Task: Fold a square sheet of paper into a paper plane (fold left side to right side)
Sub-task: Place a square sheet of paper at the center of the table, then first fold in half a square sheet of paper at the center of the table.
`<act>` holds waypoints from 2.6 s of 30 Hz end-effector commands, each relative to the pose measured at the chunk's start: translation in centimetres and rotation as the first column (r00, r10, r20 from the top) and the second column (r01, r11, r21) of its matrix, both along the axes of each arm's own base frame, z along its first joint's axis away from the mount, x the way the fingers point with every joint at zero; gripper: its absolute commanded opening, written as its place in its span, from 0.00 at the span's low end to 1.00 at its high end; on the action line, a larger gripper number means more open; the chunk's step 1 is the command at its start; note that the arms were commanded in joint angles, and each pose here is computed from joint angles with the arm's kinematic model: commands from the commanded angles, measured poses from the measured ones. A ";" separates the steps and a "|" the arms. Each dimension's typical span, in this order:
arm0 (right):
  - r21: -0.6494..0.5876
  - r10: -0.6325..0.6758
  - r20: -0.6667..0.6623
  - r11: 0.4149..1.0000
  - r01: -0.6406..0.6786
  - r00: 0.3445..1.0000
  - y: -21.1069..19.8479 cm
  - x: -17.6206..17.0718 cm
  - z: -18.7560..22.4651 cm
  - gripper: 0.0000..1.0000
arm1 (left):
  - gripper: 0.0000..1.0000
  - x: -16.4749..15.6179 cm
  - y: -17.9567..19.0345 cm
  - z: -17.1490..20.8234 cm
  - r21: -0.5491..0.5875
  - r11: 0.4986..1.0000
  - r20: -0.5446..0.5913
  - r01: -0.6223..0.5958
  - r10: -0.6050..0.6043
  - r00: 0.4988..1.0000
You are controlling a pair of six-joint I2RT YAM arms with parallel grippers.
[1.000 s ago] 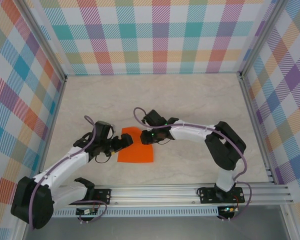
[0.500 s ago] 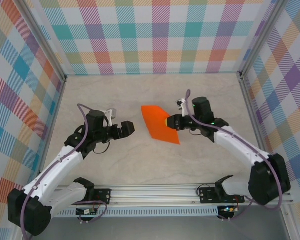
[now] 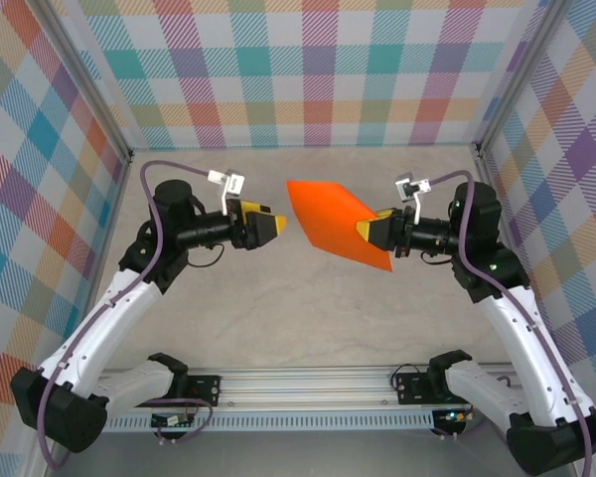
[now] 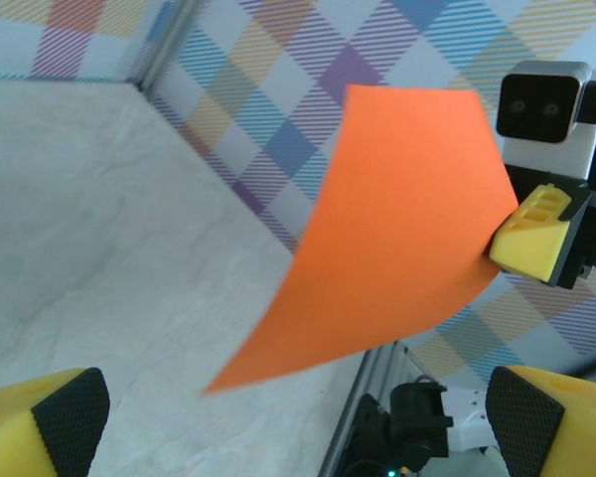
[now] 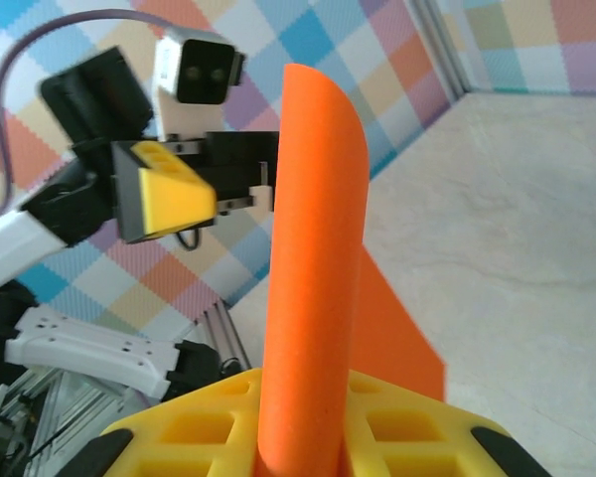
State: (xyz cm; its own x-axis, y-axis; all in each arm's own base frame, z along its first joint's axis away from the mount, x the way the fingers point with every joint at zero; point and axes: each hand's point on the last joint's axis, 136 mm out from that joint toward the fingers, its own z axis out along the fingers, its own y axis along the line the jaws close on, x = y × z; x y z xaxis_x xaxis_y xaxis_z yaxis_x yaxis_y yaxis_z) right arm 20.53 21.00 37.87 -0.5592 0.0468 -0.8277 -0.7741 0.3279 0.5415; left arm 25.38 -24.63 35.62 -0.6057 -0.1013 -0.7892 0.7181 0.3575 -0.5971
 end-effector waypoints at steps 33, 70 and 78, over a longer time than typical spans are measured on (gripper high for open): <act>-0.547 -0.618 -0.059 0.677 0.493 0.784 -9.4 6.0 -13.1 1.00 | 0.00 1.9 -5.6 -19.9 0.336 0.910 -0.534 0.243 -0.028 0.845; -0.641 -0.573 -0.581 0.760 0.109 0.578 0.3 14.6 -37.3 0.26 | 0.05 13.3 -3.1 -27.5 0.508 0.813 -0.625 0.285 0.120 0.771; -0.678 -0.602 -0.586 0.731 0.079 0.543 -0.6 12.5 -39.4 0.26 | 0.48 13.8 -6.3 -25.2 0.274 0.936 -0.720 0.223 0.046 0.693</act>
State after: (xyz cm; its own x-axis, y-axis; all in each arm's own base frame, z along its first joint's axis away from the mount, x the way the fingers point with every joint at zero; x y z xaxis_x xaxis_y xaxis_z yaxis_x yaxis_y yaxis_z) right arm 36.13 21.52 1.80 -0.9778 0.1255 -0.1680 0.0144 0.8393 0.5434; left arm 38.66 -29.69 8.12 -0.9678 0.2242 -0.1142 0.2380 0.6684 -0.7047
